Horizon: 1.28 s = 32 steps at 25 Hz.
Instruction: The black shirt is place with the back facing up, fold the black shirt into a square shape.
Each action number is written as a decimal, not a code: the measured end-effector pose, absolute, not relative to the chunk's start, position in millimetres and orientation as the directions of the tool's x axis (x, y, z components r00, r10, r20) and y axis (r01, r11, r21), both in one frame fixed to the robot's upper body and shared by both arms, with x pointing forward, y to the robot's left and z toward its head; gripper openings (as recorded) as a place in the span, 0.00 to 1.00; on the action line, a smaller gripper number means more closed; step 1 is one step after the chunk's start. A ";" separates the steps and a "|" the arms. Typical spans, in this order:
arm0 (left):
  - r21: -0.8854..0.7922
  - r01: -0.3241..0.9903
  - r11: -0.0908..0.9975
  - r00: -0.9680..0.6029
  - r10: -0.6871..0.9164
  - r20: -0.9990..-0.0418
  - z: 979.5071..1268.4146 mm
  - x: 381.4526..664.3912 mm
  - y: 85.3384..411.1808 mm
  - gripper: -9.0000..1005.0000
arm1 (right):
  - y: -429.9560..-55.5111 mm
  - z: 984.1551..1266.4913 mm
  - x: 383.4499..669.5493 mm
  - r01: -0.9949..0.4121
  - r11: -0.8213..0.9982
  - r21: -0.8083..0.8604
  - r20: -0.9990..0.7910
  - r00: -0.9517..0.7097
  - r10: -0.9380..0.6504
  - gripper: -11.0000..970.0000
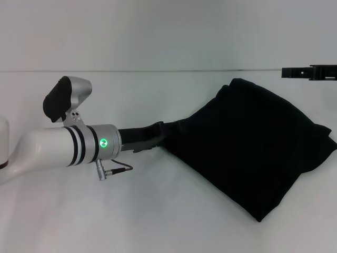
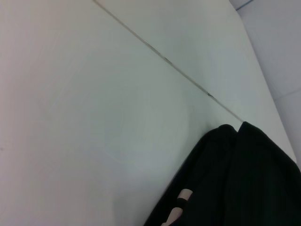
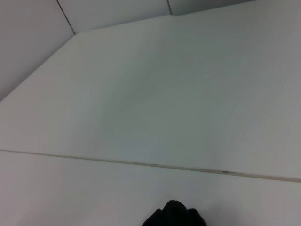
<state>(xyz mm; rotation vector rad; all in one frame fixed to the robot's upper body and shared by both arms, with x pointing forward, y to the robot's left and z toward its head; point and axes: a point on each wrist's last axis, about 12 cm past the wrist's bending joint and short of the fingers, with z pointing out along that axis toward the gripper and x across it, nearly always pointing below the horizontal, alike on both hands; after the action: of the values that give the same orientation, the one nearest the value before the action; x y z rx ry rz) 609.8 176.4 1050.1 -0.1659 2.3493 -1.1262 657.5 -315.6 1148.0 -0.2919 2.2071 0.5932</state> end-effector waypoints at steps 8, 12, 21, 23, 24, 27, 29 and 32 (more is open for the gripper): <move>-0.744 0.139 0.654 -0.856 -0.298 -0.422 1047.9 606.6 175.3 0.73 | -314.1 1149.4 658.6 -0.399 0.862 0.313 -0.769 -0.639 -0.017 0.82; -0.745 0.142 0.651 -0.859 -0.293 -0.420 1047.7 605.9 173.8 0.57 | -314.2 1149.8 658.7 -0.400 0.862 0.312 -0.770 -0.638 -0.017 0.82; -0.751 0.148 0.644 -0.862 -0.288 -0.417 1046.7 604.1 168.9 0.10 | -313.5 1150.6 658.7 -0.404 0.861 0.308 -0.773 -0.634 -0.021 0.82; -0.751 0.149 0.643 -0.862 -0.288 -0.417 1046.7 604.0 168.6 0.08 | -313.2 1149.9 658.2 -0.406 0.861 0.306 -0.774 -0.633 -0.024 0.82; -0.751 0.149 0.643 -0.862 -0.288 -0.418 1046.7 604.0 168.6 0.07 | -313.0 1149.4 657.9 -0.407 0.861 0.305 -0.774 -0.633 -0.025 0.82; -0.748 0.151 0.646 -0.859 -0.289 -0.423 1047.7 605.2 170.5 0.04 | -313.4 1148.9 657.5 -0.407 0.861 0.305 -0.774 -0.633 -0.025 0.82; -0.744 0.157 0.650 -0.856 -0.287 -0.431 1049.0 606.6 172.0 0.03 | -313.6 1148.7 657.3 -0.407 0.861 0.305 -0.773 -0.633 -0.025 0.81; -0.734 0.171 0.657 -0.849 -0.279 -0.448 1051.5 609.1 173.7 0.01 | -313.5 1148.1 657.0 -0.406 0.861 0.306 -0.773 -0.634 -0.024 0.81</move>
<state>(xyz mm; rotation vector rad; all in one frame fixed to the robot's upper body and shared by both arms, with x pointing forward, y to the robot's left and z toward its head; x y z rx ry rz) 609.1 173.7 1051.5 -0.0837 2.3374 -1.1107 657.0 -313.5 1148.1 -0.3096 2.1995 0.5871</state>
